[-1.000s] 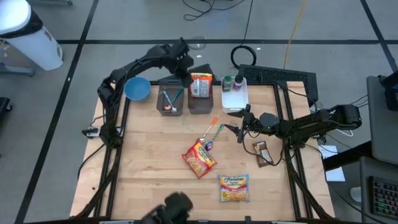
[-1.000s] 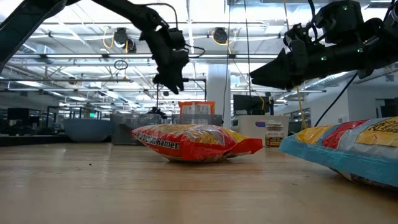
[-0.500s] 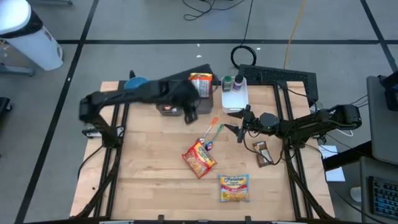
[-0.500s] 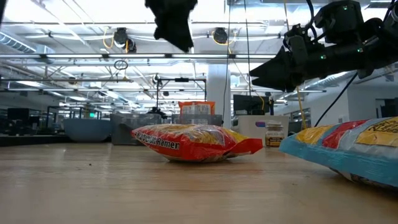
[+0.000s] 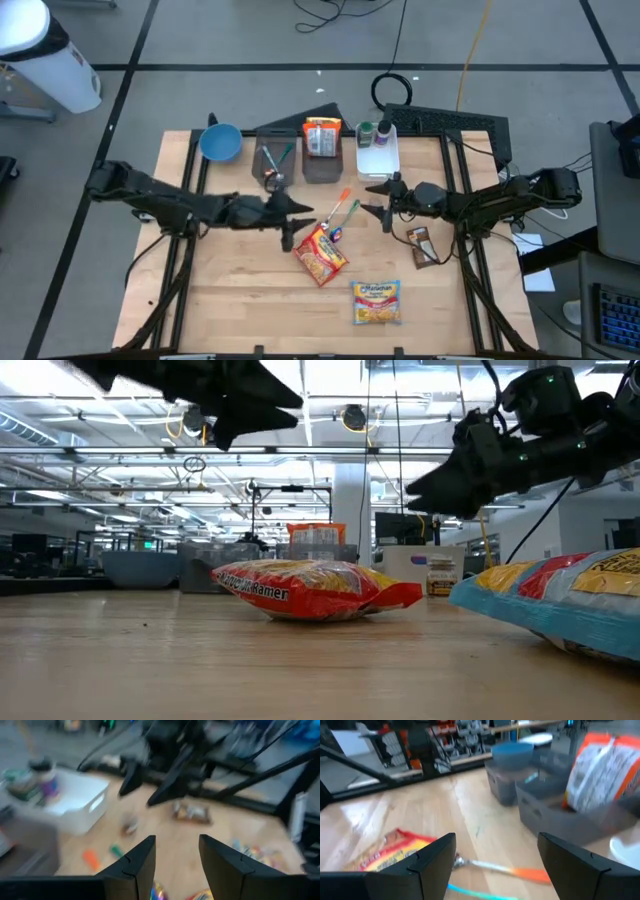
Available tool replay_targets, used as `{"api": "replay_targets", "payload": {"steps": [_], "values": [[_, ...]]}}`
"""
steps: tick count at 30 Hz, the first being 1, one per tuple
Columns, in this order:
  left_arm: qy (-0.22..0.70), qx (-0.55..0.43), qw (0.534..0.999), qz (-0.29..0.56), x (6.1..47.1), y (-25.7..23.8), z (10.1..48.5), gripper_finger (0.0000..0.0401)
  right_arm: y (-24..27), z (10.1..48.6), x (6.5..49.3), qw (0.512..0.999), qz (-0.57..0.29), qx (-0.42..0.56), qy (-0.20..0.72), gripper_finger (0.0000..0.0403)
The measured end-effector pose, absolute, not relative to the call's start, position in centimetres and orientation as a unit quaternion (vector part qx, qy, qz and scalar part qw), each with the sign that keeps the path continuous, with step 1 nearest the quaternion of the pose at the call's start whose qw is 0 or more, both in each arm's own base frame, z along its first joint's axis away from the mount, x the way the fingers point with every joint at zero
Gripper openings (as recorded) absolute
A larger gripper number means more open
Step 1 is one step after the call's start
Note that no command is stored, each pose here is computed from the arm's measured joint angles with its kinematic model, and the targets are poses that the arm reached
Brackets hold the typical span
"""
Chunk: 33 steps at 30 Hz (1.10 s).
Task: Pick & Place Food Item
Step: Put the red noodle pack into the right black bin
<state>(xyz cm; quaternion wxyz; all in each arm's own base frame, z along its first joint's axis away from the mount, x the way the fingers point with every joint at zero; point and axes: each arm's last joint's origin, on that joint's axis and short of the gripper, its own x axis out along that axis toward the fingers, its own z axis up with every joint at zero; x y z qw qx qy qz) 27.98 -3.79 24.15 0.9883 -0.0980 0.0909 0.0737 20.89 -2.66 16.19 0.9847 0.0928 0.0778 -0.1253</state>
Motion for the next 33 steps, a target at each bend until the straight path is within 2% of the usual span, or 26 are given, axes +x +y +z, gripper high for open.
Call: {"api": "replay_targets", "payload": {"steps": [4,9,23,29,33], "values": [[0.013,-0.081,0.996,0.037,26.5,-4.3,22.7,0.0156,-2.6,15.3,20.8,0.978,-0.131,0.122,0.111,0.0274],[-0.031,-0.077,0.996,0.025,25.6,-4.5,22.2,0.0157,-1.9,13.8,20.6,0.971,-0.123,0.156,0.130,0.0274],[0.026,-0.168,0.985,0.038,25.6,-4.5,21.0,0.0157,-0.3,14.3,21.9,0.991,-0.063,0.121,-0.014,0.0274],[0.026,-0.143,0.989,0.039,25.6,-4.5,21.0,0.0157,-0.6,14.3,21.9,0.991,-0.094,0.091,-0.017,0.0274],[0.028,-0.072,0.996,0.046,25.7,-4.0,21.0,0.0157,-0.7,14.3,21.9,0.990,-0.116,0.081,-0.018,0.0274]]}}
